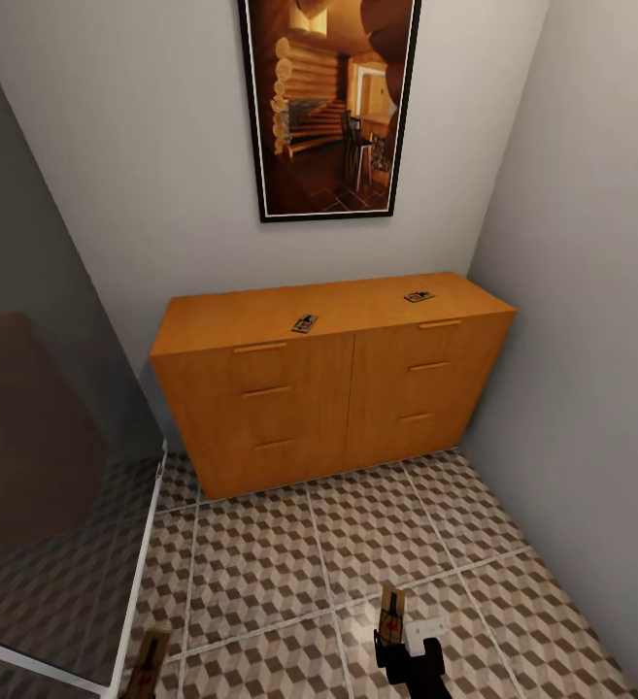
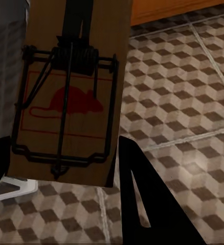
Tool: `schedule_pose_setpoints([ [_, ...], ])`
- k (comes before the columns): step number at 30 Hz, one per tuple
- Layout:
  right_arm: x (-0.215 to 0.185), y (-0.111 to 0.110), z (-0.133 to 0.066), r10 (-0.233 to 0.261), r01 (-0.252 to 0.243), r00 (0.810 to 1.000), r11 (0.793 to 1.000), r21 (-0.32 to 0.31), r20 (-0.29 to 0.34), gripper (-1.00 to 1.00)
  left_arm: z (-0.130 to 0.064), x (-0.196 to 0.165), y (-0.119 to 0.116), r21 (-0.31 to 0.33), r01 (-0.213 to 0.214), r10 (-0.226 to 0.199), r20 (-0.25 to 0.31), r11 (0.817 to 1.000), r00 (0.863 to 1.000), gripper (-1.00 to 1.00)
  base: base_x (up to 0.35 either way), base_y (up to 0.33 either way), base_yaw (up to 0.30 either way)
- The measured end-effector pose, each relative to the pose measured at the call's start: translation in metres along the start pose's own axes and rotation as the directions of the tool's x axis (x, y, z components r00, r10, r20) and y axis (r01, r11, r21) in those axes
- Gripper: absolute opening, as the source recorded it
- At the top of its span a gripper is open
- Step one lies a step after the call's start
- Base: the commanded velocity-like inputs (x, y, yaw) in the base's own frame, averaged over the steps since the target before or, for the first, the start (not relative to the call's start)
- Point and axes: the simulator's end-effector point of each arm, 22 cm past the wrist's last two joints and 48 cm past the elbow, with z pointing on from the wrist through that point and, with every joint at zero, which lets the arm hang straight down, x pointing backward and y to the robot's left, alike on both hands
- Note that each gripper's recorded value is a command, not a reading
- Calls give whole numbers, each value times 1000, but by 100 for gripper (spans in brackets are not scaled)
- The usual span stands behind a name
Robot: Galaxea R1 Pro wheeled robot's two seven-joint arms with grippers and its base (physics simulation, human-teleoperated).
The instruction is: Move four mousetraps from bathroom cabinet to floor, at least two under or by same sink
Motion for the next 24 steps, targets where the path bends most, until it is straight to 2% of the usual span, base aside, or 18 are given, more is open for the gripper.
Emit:
schedule_pose_setpoints([
  [24,0,0,0,0,0,1000,1000,0,0,-100,-6,14,-7,-3,-9,9,-35,1000,999,-100,0,0,0],
])
